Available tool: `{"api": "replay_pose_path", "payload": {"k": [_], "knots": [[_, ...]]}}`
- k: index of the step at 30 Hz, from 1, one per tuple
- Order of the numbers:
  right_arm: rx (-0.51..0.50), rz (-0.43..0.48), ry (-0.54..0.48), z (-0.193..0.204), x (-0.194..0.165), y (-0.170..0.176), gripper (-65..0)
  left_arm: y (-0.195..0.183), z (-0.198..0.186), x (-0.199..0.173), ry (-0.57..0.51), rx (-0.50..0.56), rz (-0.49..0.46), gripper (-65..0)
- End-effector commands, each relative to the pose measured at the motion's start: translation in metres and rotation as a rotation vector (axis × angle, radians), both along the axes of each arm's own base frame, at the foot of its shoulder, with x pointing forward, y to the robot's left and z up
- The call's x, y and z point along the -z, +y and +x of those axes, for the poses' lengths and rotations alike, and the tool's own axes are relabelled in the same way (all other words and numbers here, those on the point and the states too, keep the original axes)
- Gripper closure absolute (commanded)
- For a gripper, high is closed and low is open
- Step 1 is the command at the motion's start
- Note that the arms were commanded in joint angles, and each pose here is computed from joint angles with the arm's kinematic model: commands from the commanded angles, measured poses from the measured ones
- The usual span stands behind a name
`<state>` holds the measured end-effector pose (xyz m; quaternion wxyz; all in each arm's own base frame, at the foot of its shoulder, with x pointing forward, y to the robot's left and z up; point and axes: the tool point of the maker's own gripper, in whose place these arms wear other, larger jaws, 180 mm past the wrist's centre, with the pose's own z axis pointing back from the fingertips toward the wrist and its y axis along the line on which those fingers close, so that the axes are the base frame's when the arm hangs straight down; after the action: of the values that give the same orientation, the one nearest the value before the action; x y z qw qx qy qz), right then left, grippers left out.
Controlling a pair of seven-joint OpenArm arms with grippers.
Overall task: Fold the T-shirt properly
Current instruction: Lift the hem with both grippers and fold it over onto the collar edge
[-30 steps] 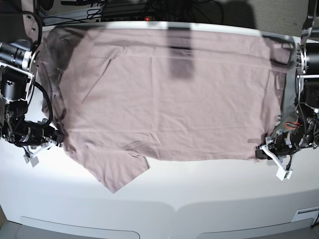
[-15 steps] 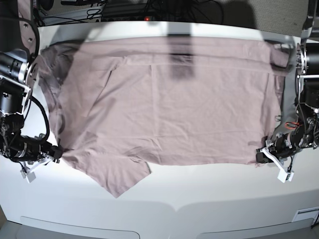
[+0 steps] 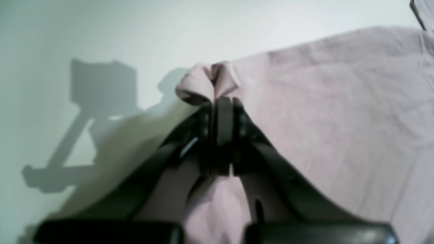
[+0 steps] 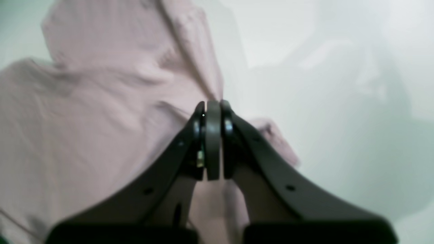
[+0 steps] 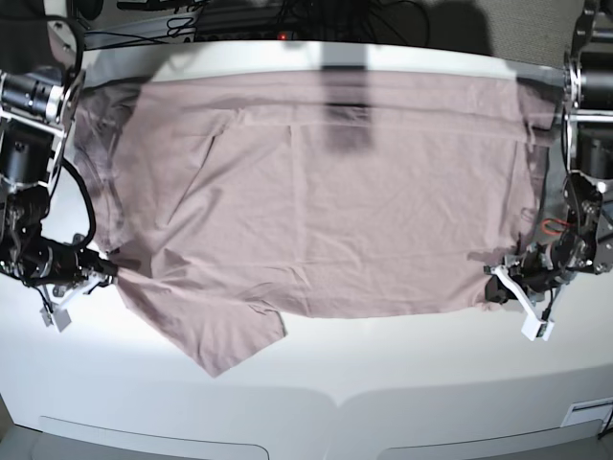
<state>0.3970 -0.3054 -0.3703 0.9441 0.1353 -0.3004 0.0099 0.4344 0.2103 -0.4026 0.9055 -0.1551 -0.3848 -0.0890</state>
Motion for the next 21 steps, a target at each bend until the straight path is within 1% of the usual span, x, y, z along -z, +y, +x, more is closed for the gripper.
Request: {"api": "replay_pose_path", "payload": {"k": [1,4,12,14,17,21], "knots": [[-0.011,-0.022,-0.093,0.014,-0.028,-0.005,0.0,0.004,0.019,-0.029,-0.089,-0.004,0.008,0.0],[-0.053,-0.076,-0.124,0.003,-0.033,0.000,0.0,0.006,0.019,-0.034,-0.110,0.000,0.059,0.0],[-0.126,-0.150,-0.162,-0.023,-0.033,0.014,0.0,0.006,0.016,-0.043,-0.079,0.029,0.106,0.0],[-0.144,-0.183,-0.170,-0.028,-0.035,0.015,0.0,0.012,0.016,-0.045,-0.079,0.025,0.119,0.0],[-0.171,-0.234,-0.189,-0.033,-0.040,0.018,0.0,0.032,0.017,-0.049,-0.081,-0.021,0.148,0.0],[-0.205,-0.260,-0.246,-0.035,-0.055,0.028,0.0,0.049,0.013,-0.051,-0.069,-0.036,0.181,0.0]]}}
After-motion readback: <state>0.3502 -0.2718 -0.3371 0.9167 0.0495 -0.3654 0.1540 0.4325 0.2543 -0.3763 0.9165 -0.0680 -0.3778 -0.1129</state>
